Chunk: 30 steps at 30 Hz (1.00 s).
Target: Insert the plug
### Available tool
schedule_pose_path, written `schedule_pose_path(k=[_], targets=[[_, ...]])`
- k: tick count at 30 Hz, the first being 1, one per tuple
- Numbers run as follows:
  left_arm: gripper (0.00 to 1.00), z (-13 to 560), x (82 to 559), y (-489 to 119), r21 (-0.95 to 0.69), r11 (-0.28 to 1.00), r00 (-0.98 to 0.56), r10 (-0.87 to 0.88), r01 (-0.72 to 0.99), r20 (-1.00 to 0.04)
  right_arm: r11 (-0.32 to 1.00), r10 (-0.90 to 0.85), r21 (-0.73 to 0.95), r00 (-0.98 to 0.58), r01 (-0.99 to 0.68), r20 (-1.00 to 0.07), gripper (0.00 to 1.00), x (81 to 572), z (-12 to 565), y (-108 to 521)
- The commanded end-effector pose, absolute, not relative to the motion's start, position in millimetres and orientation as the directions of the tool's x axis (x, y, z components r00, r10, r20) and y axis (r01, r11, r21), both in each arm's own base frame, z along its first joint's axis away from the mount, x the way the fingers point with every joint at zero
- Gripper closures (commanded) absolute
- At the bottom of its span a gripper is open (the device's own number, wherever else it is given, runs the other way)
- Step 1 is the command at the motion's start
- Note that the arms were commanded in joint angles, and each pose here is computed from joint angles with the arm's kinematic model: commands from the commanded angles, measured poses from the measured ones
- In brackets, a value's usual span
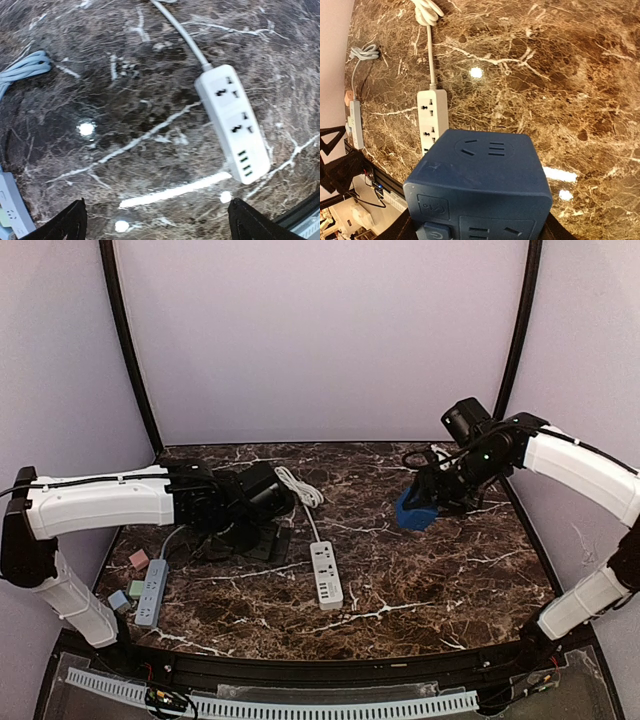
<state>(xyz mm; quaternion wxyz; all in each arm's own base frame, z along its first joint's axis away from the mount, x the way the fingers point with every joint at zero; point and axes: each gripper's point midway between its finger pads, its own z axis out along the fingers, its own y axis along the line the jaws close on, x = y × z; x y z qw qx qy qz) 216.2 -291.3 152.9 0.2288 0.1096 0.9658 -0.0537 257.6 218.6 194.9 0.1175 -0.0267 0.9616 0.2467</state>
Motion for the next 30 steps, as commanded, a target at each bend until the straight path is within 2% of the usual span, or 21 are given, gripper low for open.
schedule_pose_path(k=[1,5,12,21,30], targets=[[0.01,151,224,-220,0.097,0.977,-0.871,0.211,0.188,-0.444,0.806,-0.046,0.552,-0.951,-0.216,-0.305,1.0,272,213,253],[0.01,160,227,-190,0.155,0.97,-0.843,0.242,0.19,-0.481,0.811,-0.078,0.541,-0.957,-0.224,-0.28,1.0,274,203,268],[0.01,162,221,-175,0.181,0.952,-0.806,0.305,0.247,-0.507,0.831,-0.105,0.515,-0.968,-0.211,-0.228,1.0,269,185,291],[0.01,153,217,-136,0.31,0.93,-0.779,0.342,0.198,-0.526,0.844,-0.092,0.51,-0.981,-0.168,-0.172,1.0,259,167,318],[0.01,160,213,-120,0.287,0.942,-0.732,0.319,0.175,-0.602,0.851,-0.093,0.501,-0.983,-0.161,-0.158,1.0,267,156,347]])
